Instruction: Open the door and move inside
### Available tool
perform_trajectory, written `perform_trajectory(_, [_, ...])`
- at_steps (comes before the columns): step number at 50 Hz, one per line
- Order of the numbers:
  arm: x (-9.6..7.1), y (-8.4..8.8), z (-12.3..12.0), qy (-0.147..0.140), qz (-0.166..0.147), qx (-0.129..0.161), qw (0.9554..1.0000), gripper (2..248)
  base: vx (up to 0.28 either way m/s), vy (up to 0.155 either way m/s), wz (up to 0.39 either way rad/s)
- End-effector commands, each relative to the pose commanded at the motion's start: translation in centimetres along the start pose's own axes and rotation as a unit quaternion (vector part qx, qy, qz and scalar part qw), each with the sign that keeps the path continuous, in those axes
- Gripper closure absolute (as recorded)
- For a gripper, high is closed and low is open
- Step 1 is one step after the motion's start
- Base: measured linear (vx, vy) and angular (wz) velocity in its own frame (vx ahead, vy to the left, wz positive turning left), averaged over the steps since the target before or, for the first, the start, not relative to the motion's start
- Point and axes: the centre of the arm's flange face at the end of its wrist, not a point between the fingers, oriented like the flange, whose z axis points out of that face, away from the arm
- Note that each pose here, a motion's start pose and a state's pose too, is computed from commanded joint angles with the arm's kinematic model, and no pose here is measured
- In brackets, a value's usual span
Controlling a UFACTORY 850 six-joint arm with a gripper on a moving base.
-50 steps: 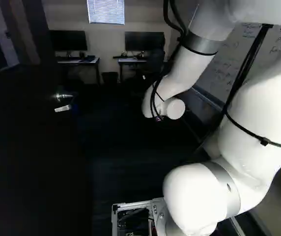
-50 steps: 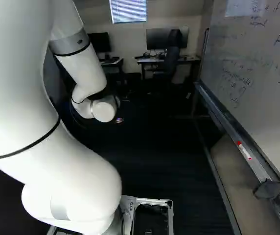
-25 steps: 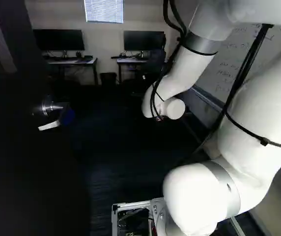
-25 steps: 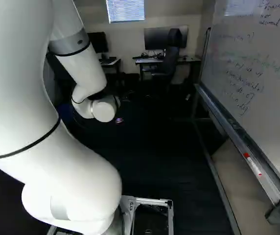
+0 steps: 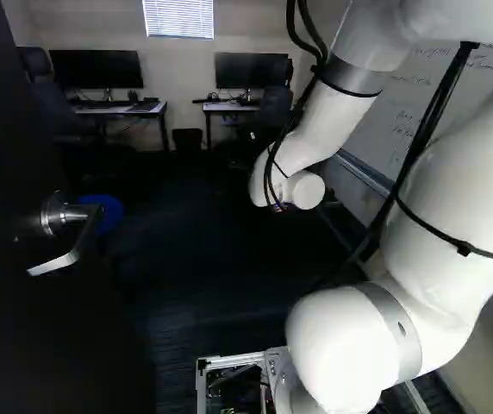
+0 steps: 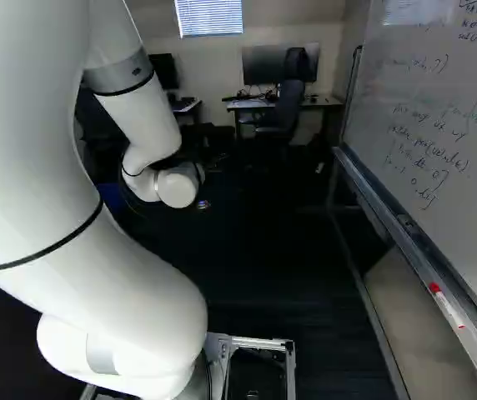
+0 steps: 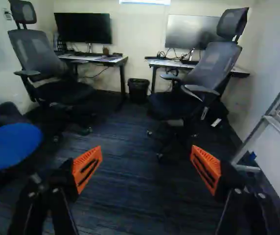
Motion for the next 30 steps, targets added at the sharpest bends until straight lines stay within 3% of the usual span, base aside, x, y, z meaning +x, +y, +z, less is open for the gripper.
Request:
perform_trajectory(18, [0.00, 0.00, 0.00, 0.000, 0.000, 0.000, 1.0000, 3, 0.152, 0.000, -0.014])
perform_trajectory(30, [0.00, 0.00, 0.00, 0.000, 0.000, 0.000, 1.0000, 3, 0.061, 0.003, -0.008])
